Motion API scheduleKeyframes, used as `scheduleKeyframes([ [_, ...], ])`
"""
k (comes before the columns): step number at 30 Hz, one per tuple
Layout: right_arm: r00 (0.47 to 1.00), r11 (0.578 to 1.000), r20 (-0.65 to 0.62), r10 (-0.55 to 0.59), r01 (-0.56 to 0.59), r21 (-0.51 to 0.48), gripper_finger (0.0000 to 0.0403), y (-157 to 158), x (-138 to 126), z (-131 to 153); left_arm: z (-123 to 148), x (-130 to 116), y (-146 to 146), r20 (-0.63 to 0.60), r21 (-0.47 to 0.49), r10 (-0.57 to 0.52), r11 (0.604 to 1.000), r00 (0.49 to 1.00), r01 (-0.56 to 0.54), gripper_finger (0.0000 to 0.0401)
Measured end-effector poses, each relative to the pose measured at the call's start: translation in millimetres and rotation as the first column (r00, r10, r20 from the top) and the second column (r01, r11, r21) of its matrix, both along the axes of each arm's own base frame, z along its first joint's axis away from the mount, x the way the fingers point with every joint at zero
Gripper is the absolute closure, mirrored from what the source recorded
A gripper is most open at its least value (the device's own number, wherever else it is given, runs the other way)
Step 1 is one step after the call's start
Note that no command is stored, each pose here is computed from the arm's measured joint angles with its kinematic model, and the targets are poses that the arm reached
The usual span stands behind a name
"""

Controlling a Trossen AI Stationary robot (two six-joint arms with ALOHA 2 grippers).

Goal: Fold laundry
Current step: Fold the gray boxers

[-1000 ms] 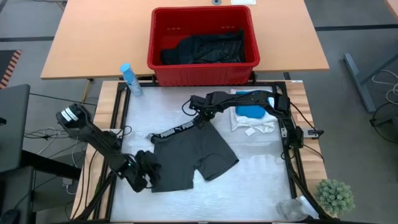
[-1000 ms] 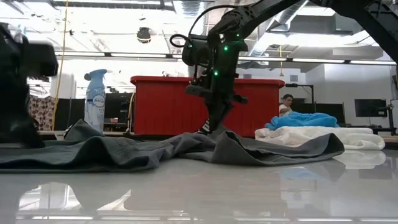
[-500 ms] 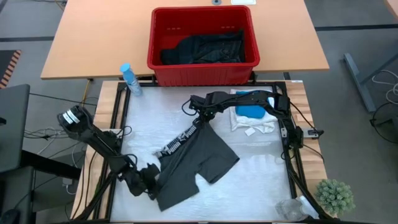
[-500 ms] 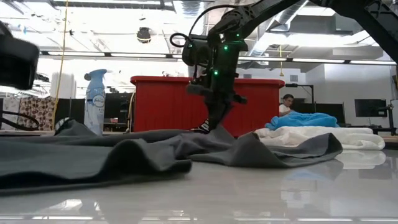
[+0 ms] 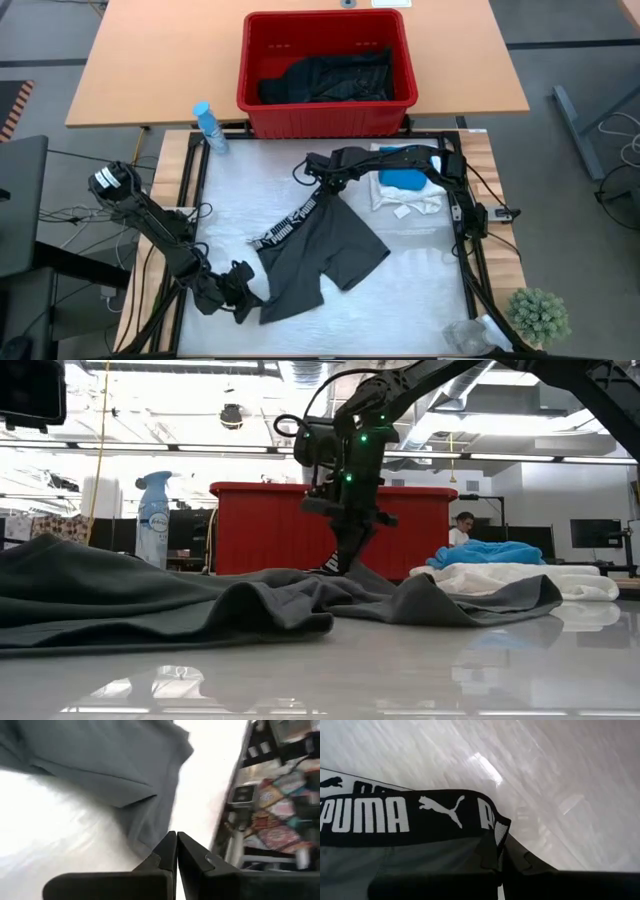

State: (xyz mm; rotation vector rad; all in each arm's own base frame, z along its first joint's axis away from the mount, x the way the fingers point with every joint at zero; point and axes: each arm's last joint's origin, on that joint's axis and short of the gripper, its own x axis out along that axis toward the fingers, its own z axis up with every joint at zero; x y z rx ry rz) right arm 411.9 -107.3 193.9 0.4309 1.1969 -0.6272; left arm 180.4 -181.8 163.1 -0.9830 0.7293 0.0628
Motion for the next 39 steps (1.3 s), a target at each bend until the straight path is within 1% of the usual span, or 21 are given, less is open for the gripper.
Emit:
scheduleKeyframes([
  [2,1.000,1.000,-0.001,0.001,-0.001,0.000,0.0380,1,0,0,-5,-1,1,-0.032,0.047,-0.013,0.999,0.999,0.015,0.0401],
  [4,1.000,1.000,-0.004,0.004,-0.004,0.001,0.0380,2,0,0,-10,-4,5,-0.094,0.078,-0.020,0.997,0.995,0.028,0.0401],
  [5,1.000,1.000,-0.005,0.004,-0.004,0.001,0.0380,2,0,0,-12,-7,9,-0.130,0.100,0.026,0.995,0.991,-0.013,0.0401],
  [6,1.000,1.000,-0.006,0.005,-0.005,0.002,0.0380,2,0,0,-12,-10,15,-0.143,0.138,0.104,0.987,0.984,-0.085,0.0401],
  [7,1.000,1.000,-0.007,0.006,-0.006,0.001,0.0380,3,0,0,-11,-14,21,-0.123,0.181,0.193,0.969,0.973,-0.169,0.0401],
  [9,1.000,1.000,-0.010,0.007,-0.007,0.002,0.0380,3,0,0,-3,-22,34,-0.022,0.259,0.338,0.911,0.941,-0.321,0.0401],
  [11,1.000,1.000,-0.011,0.007,-0.007,0.003,0.0380,3,0,0,6,-28,46,0.096,0.347,0.409,0.841,0.907,-0.416,0.0401],
  [13,1.000,1.000,-0.014,0.007,-0.007,0.003,0.0380,3,-1,0,15,-31,57,0.183,0.415,0.433,0.780,0.883,-0.468,0.0401],
  [14,1.000,1.000,-0.013,0.007,-0.007,0.003,0.0380,3,0,0,18,-31,62,0.203,0.450,0.435,0.754,0.877,-0.478,0.0401],
  [16,1.000,1.000,-0.011,0.007,-0.007,0.003,0.0380,3,0,0,17,-27,73,0.191,0.512,0.442,0.717,0.877,-0.473,0.0401],
  [17,1.000,1.000,-0.008,0.007,-0.007,0.002,0.0380,3,0,0,14,-24,78,0.165,0.533,0.445,0.711,0.880,-0.460,0.0401],
  [20,1.000,1.000,-0.004,0.007,-0.007,0.001,0.0380,3,0,0,8,-15,88,0.118,0.570,0.412,0.717,0.903,-0.402,0.0401],
  [23,1.000,1.000,-0.006,0.006,-0.006,0.003,0.0380,3,0,0,12,-4,91,0.134,0.601,0.349,0.716,0.927,-0.356,0.0401],
  [24,1.000,1.000,-0.005,0.006,-0.006,0.003,0.0380,3,0,0,14,0,91,0.139,0.602,0.314,0.726,0.939,-0.332,0.0401],
  [26,1.000,1.000,-0.004,0.008,-0.008,0.009,0.0380,3,0,0,17,7,89,0.126,0.598,0.223,0.761,0.967,-0.253,0.0401],
  [28,1.000,1.000,0.000,0.010,-0.010,0.018,0.0380,3,0,0,13,13,89,0.081,0.595,0.147,0.786,0.986,-0.166,0.0401],
  [29,1.000,1.000,0.001,0.008,-0.008,0.023,0.0380,2,0,0,9,14,89,0.047,0.599,0.129,0.790,0.990,-0.132,0.0401],
  [32,1.000,1.000,0.001,0.006,-0.006,0.025,0.0380,1,0,0,-4,18,92,-0.045,0.608,0.118,0.791,0.992,-0.066,0.0401],
  [34,1.000,1.000,0.002,0.005,-0.005,0.025,0.0380,0,0,0,-12,19,95,-0.105,0.622,0.123,0.782,0.987,-0.031,0.0401],
  [39,1.000,1.000,0.002,0.000,-0.001,0.026,0.0380,-2,-1,0,-20,16,101,-0.175,0.620,0.174,0.784,0.969,-0.029,0.0401],
])
